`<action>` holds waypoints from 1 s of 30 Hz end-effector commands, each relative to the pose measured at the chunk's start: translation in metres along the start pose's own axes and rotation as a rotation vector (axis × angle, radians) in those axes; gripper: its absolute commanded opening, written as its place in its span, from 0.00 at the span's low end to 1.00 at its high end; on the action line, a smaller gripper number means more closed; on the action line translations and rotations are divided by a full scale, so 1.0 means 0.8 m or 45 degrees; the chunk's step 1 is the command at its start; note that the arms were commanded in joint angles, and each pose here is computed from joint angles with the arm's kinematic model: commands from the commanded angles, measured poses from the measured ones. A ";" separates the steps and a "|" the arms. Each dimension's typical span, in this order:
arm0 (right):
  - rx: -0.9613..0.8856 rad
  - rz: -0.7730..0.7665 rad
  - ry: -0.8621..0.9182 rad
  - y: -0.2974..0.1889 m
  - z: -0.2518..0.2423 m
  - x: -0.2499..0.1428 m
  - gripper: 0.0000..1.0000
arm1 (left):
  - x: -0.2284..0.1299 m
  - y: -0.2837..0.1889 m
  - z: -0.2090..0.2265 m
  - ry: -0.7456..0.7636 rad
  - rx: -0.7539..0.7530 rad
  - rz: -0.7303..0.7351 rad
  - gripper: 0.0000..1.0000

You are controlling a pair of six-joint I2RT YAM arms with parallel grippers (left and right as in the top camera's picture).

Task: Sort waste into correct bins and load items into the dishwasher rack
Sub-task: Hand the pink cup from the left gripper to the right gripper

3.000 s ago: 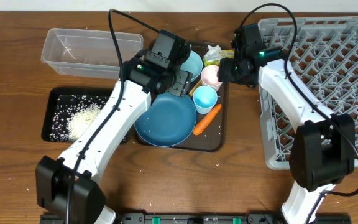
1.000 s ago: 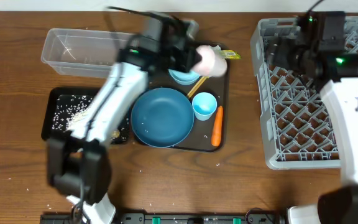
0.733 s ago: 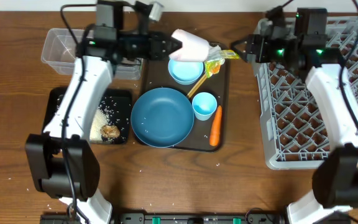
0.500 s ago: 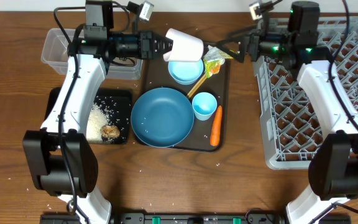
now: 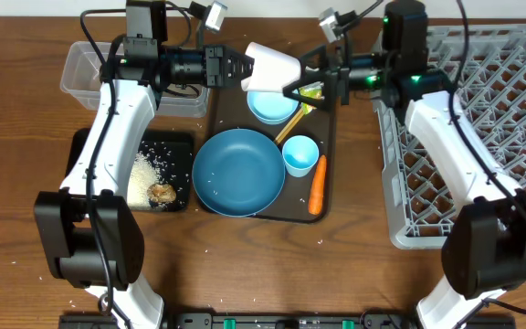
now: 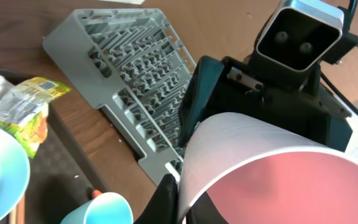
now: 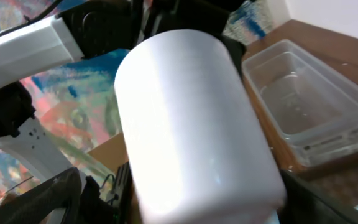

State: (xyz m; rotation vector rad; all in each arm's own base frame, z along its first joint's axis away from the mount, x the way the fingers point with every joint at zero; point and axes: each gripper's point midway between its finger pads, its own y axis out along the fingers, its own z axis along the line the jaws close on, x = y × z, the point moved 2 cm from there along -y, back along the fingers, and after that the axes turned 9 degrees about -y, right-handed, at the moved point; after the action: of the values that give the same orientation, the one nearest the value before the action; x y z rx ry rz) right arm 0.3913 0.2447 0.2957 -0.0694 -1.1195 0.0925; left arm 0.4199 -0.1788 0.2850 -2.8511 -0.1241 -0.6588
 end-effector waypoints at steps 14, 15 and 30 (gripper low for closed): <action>0.077 -0.006 -0.080 0.026 0.016 0.011 0.59 | -0.012 0.016 -0.014 0.000 -0.110 0.074 0.06; 0.077 -0.006 -0.080 0.026 0.016 0.011 0.58 | -0.012 0.016 -0.014 0.000 -0.110 0.074 0.06; -0.102 -0.086 0.037 -0.051 -0.026 0.020 0.47 | -0.012 0.016 -0.014 0.000 -0.105 0.072 0.44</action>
State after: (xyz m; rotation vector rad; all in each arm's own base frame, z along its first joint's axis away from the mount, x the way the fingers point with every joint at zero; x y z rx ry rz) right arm 0.4084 0.2266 0.3067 -0.0834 -1.1429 0.0258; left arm 0.4066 -0.1931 0.2931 -2.9197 -0.0202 -0.6823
